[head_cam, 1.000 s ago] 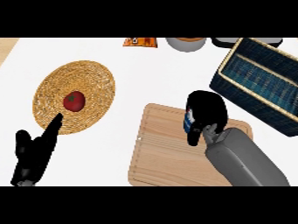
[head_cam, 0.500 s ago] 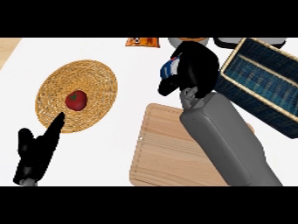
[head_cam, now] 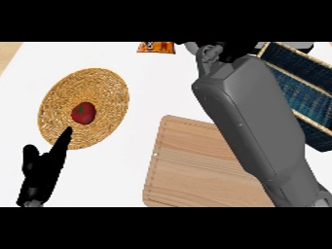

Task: Pick the can from the cutting board and place it in the basket

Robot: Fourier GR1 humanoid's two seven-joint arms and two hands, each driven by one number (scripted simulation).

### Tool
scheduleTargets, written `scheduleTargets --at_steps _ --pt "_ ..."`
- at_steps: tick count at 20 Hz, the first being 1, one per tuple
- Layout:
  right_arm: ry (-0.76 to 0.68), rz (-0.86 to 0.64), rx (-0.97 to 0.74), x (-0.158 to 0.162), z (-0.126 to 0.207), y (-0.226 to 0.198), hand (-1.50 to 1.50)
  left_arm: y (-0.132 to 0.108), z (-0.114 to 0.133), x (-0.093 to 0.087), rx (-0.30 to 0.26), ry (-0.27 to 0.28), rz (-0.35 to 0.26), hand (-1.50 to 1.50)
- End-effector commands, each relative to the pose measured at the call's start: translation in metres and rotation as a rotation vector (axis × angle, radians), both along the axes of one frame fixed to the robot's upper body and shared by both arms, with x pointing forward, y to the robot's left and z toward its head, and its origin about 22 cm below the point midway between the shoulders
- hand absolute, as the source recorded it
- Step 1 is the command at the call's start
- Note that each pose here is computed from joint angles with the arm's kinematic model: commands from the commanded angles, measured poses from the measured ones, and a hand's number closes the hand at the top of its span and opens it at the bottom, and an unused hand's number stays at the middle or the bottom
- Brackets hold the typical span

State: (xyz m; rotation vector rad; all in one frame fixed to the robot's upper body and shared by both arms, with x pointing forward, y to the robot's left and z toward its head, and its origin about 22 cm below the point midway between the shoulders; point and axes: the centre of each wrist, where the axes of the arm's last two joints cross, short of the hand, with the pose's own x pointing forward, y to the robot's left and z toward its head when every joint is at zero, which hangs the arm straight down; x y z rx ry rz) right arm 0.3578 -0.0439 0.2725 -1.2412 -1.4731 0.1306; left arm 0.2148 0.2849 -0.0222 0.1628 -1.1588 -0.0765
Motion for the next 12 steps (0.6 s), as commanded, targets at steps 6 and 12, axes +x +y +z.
scheduleTargets --at_steps 6,12 --pt "-0.085 -0.295 0.175 0.008 0.094 -0.027 1.5 0.003 -0.03 -0.03 -0.029 0.148 0.036 0.0" --pt "-0.045 -0.343 0.169 0.024 0.106 -0.057 1.5 0.005 -0.024 -0.015 -0.041 0.141 0.05 0.0"
